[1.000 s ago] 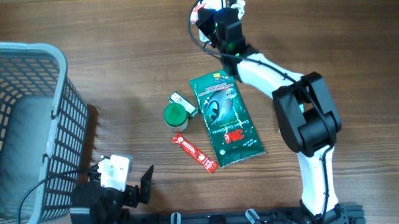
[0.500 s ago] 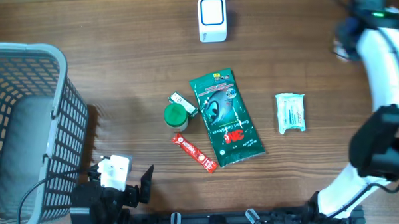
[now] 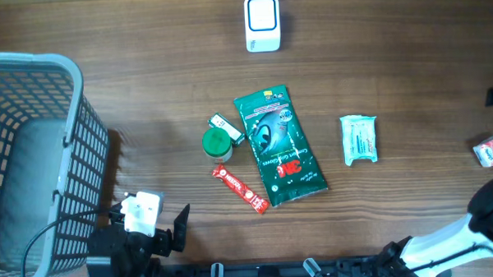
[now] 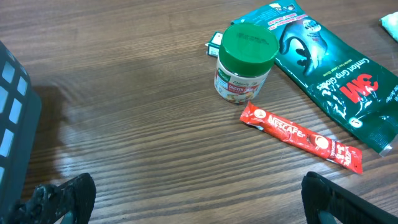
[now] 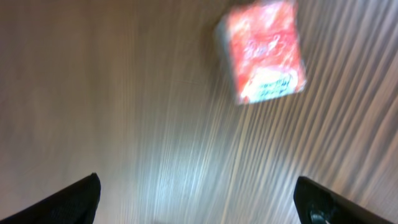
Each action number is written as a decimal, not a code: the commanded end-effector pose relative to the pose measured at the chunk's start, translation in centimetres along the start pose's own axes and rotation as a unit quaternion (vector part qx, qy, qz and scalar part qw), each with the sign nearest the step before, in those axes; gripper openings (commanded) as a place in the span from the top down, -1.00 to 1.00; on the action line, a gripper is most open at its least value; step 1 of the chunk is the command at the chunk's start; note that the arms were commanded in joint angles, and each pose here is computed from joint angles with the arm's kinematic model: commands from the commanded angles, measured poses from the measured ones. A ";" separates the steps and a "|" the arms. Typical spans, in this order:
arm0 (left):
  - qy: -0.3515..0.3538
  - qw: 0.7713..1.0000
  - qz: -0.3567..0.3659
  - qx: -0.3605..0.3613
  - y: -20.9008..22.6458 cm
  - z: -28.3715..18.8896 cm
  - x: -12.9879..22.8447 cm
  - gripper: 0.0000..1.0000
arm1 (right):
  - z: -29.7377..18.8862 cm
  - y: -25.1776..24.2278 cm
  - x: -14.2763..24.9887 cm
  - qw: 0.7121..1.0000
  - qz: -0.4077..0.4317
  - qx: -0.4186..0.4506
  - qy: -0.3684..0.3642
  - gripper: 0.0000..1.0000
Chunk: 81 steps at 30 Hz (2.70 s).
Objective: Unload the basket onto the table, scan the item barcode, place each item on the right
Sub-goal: 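Reach the right gripper to the light-green tissue pack and grasp it, then lift the light-green pack and carry it to the white scanner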
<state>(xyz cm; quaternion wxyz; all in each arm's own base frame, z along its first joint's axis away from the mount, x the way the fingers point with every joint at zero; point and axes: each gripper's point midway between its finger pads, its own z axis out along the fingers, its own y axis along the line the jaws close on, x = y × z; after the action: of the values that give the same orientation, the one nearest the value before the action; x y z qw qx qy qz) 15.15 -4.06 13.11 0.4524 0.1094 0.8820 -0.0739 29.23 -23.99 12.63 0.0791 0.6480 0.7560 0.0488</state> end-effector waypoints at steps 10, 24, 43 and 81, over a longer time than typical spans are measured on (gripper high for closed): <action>-0.005 1.000 -0.003 0.003 -0.1 0.0 -0.1 -1.00 | -1.7 3.5 21.2 0.921 -0.315 -0.026 0.228 -0.99; -0.004 1.000 -0.003 0.003 -0.1 0.0 -0.1 -1.00 | 11.8 -1.9 25.3 0.925 -0.326 -0.001 0.193 -0.35; -0.004 1.000 -0.003 0.003 -0.1 0.0 -0.1 -1.00 | -5.9 -0.8 36.7 0.768 0.080 0.023 0.635 0.92; -0.005 1.000 -0.003 0.003 -0.1 0.0 -0.1 -1.00 | -4.4 8.9 21.7 0.562 0.448 -0.032 0.694 0.91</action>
<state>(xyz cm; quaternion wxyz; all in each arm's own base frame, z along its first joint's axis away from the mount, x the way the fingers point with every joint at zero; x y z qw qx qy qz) 15.16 -4.07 13.12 0.4526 0.1094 0.8819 -0.0739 33.26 0.23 16.76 -0.4911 0.6871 0.1838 0.5028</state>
